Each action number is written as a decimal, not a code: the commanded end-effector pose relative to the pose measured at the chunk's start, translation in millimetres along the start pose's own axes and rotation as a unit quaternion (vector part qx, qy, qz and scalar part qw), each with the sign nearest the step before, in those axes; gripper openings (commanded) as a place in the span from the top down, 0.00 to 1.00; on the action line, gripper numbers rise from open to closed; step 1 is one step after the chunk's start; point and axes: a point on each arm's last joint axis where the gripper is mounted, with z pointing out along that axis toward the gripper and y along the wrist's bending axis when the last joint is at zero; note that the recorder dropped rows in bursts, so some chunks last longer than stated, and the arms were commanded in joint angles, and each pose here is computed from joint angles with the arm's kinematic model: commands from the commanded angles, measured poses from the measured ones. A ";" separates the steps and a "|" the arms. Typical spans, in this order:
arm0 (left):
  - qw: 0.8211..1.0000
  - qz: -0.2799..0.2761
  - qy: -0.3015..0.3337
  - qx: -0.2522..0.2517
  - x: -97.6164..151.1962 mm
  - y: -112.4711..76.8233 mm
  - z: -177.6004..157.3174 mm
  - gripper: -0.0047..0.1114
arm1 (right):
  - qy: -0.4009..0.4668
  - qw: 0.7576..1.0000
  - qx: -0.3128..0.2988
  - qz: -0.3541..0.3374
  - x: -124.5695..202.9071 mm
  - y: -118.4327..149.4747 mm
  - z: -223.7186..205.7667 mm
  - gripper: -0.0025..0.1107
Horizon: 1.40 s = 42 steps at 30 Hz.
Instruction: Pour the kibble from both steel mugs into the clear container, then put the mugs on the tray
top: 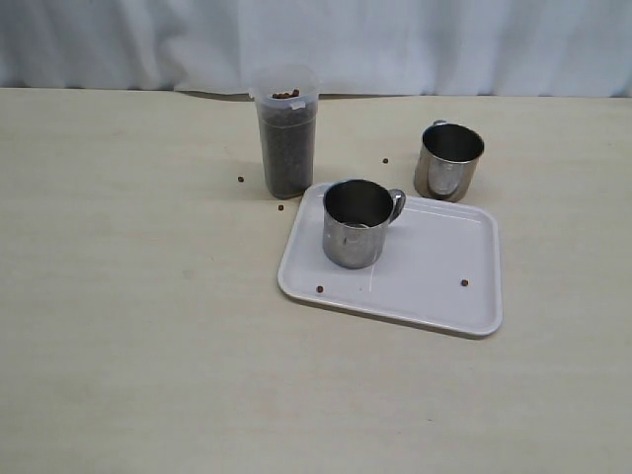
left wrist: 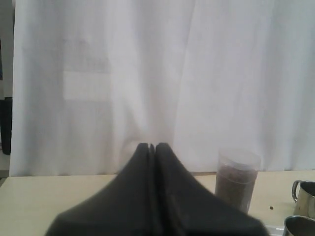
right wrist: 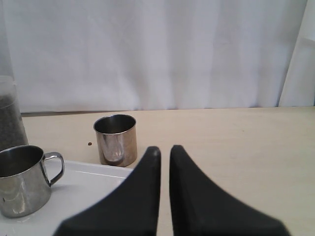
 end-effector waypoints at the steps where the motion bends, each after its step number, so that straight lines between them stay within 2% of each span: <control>1: 0.999 -0.006 -0.047 -0.003 -6.3 0.6 -12.7 0.96 | 0.002 1.000 -0.002 0.000 1.5 0.2 0.0 0.93; 5: 0.996 -0.005 -0.088 -0.003 -11.4 0.5 -24.4 0.96 | 0.002 1.000 -0.002 0.000 1.5 0.2 0.0 0.93; 7: 0.996 0.016 -0.088 -0.004 -11.5 0.5 -24.4 0.96 | 0.002 1.000 -0.002 0.000 1.5 0.2 0.0 0.93; 9: 0.993 0.080 -0.089 -0.009 -11.6 0.3 -24.4 0.96 | 0.002 1.000 -0.002 0.000 1.5 0.2 0.0 0.93; 12: 0.972 0.218 -0.084 -0.017 -11.0 -0.3 -24.3 0.96 | 0.002 1.000 -0.002 0.000 1.5 0.2 0.0 0.93; 14: 0.961 0.264 -0.083 -0.020 -10.8 -0.5 -24.3 0.96 | 0.002 1.000 -0.002 0.000 1.5 0.2 0.0 0.93; 18: 0.960 0.268 -0.078 -0.035 -10.1 0.9 -24.1 0.96 | 0.002 1.000 -0.002 0.000 1.5 0.2 0.0 0.93; 21: 0.955 0.276 -0.070 -0.081 -2.5 5.9 -22.7 0.96 | 0.002 1.000 -0.002 0.000 1.5 0.2 0.0 0.93; 25: 0.952 0.283 -0.022 -0.119 25.8 13.4 -19.0 0.96 | 0.002 1.000 -0.002 0.000 1.5 0.2 0.0 0.93; 27: 0.948 0.296 0.001 -0.118 40.1 15.1 -17.8 0.96 | 0.002 1.000 -0.002 0.000 1.5 0.2 0.0 0.93; 29: 0.933 0.341 0.013 -0.113 45.9 15.2 -17.3 0.96 | 0.002 1.000 -0.002 0.000 1.5 0.2 0.0 0.93; 32: 0.910 0.394 0.089 -0.087 59.2 16.1 -17.8 0.96 | 0.002 1.000 -0.002 0.000 1.5 0.2 0.0 0.93; 35: 0.888 0.434 0.128 -0.078 65.1 18.0 -19.1 0.96 | 0.002 1.000 -0.002 0.000 1.5 0.2 0.0 0.93; 42: 0.883 0.444 0.131 -0.078 65.3 18.4 -19.2 0.96 | 0.002 1.000 -0.002 0.000 1.5 0.2 0.0 0.93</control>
